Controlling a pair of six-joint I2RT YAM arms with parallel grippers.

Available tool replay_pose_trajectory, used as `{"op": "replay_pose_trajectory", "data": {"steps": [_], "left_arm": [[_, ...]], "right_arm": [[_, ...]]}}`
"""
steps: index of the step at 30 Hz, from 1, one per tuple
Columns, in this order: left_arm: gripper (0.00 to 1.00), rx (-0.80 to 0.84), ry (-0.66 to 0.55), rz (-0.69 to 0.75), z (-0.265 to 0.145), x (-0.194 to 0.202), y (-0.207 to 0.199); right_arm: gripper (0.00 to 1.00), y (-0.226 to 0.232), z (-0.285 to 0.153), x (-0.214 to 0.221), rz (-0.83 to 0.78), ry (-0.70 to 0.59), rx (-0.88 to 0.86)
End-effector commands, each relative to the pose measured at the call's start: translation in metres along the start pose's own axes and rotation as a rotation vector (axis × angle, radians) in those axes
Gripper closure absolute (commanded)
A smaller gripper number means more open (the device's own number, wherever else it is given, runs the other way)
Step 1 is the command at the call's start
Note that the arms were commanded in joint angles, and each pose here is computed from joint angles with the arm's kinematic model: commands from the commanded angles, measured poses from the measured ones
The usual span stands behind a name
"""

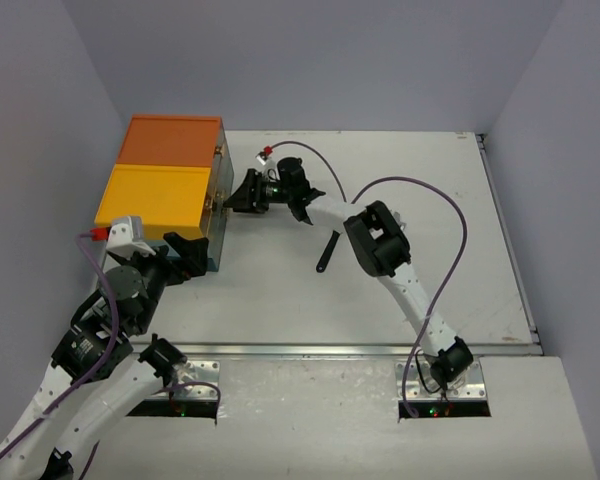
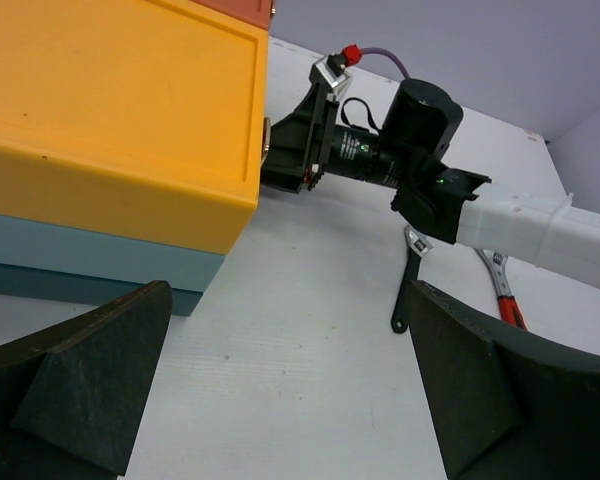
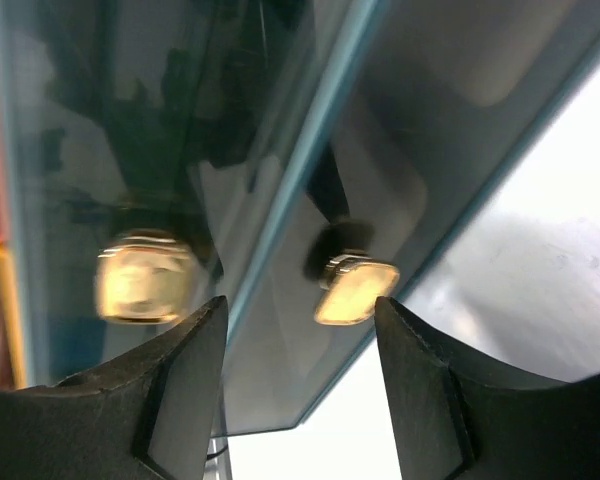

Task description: Sort the tools into containers

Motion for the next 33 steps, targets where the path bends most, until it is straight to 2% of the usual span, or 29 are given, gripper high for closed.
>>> {"op": "replay_pose_trajectory", "data": {"steps": [1,5,9,10,12,17,21,24,33], "left_arm": [[0.0,0.011,-0.024,-0.01,0.001,-0.006,-0.003],[0.0,0.009,-0.02,-0.008,0.002,-0.005,-0.004],[0.0,0.008,-0.022,-0.008,0.002,-0.006,-0.003],[0.0,0.01,-0.022,-0.008,0.002,-0.006,-0.003],[0.0,0.008,-0.022,-0.008,0.002,-0.006,-0.003],[0.0,0.006,-0.018,-0.006,0.003,-0.005,-0.003],[0.0,0.005,-0.013,-0.003,0.004,-0.004,-0.004],[0.0,0.008,-0.015,-0.003,0.003,-0.004,-0.004],[0.0,0.008,-0.013,-0.001,0.004,-0.004,-0.004]], "right_arm": [[0.39,-0.007,0.015,0.001,0.033,-0.008,-0.035],[0.39,-0.01,0.025,-0.003,0.04,-0.019,-0.041],[0.47,-0.017,0.031,-0.003,0.047,-0.037,-0.043],[0.51,-0.02,0.032,-0.002,0.051,-0.039,-0.04],[0.68,-0.025,0.034,-0.001,0.061,-0.045,-0.036],[0.81,-0.022,0.03,0.005,0.092,-0.038,-0.088],[0.84,-0.024,0.008,0.013,0.097,-0.042,-0.078],[0.84,-0.01,-0.017,0.001,0.062,-0.063,-0.074],[0.85,-0.024,-0.083,0.008,0.046,-0.032,0.009]]}}
Point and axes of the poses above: each gripper's point midway between its finger pads, its own z axis out along the fingers, its own y axis along the line the jaws close on, x = y × z, the point moved 2 cm from there along -z, back along the fingers, and after that the axes turned 1 degree about z, right-handed, at the moved point
